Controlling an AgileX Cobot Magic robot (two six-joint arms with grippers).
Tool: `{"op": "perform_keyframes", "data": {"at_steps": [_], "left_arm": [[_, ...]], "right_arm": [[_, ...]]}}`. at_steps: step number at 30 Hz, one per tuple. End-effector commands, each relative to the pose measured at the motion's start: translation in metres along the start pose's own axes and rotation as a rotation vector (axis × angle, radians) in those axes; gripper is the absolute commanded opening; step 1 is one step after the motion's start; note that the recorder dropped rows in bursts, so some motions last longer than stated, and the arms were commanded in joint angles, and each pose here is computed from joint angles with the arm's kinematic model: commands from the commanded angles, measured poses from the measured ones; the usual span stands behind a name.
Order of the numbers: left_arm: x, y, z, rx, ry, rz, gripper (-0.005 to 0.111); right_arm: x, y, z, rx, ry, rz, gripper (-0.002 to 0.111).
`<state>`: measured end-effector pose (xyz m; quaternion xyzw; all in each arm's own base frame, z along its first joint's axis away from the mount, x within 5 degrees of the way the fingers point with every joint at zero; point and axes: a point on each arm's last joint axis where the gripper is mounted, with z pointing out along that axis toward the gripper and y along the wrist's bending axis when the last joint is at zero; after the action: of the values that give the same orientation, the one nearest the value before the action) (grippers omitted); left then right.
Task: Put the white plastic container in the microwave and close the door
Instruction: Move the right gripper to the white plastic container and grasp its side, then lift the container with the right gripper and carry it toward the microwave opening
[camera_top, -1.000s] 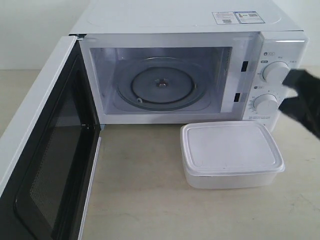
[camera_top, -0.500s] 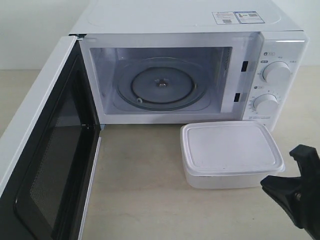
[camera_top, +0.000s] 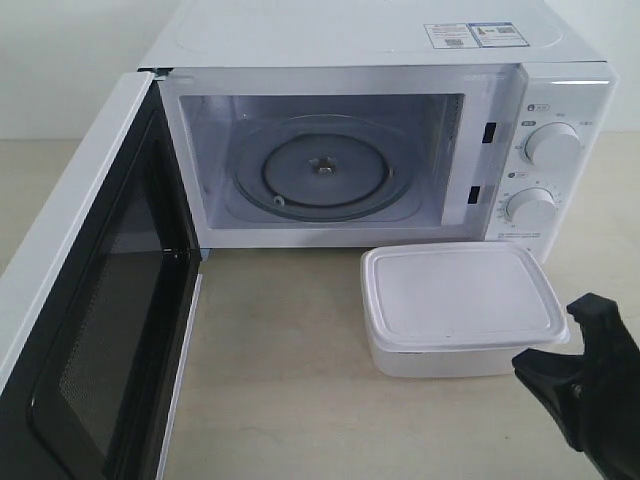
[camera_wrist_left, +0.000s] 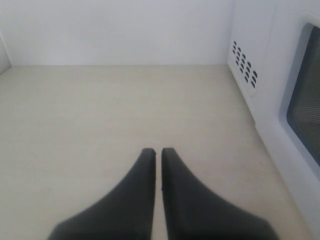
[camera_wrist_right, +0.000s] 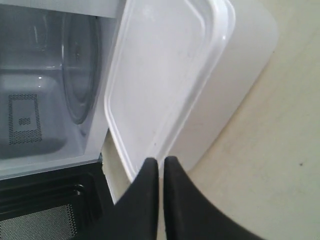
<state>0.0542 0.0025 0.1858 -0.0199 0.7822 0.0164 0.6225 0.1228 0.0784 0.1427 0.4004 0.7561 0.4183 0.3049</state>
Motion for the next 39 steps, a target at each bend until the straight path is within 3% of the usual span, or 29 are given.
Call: {"op": "perform_keyframes", "data": {"at_steps": [1,7,9,19,25,39], "left_arm": [[0.001,0.000,0.000,-0.004,0.001,-0.016,0.004],[0.001,0.000,0.000,-0.004,0.001,-0.016,0.004],[0.001,0.000,0.000,-0.004,0.001,-0.016,0.004],[0.001,0.000,0.000,-0.004,0.001,-0.016,0.004],[0.001,0.000,0.000,-0.004,0.001,-0.016,0.004],[0.001,0.000,0.000,-0.004,0.001,-0.016,0.004]], "right_arm": [[0.003,-0.005,0.008,0.021,0.010,0.043,0.007],[0.009,-0.004,0.022,0.004,0.045,0.053,0.039],[0.011,-0.003,0.028,-0.002,0.049,0.062,0.044],[0.013,0.000,0.058,0.014,-0.003,0.120,0.043],[0.010,-0.010,0.066,0.117,-0.066,0.195,0.043],[0.004,0.000,0.076,0.093,-0.165,0.231,0.041]]}}
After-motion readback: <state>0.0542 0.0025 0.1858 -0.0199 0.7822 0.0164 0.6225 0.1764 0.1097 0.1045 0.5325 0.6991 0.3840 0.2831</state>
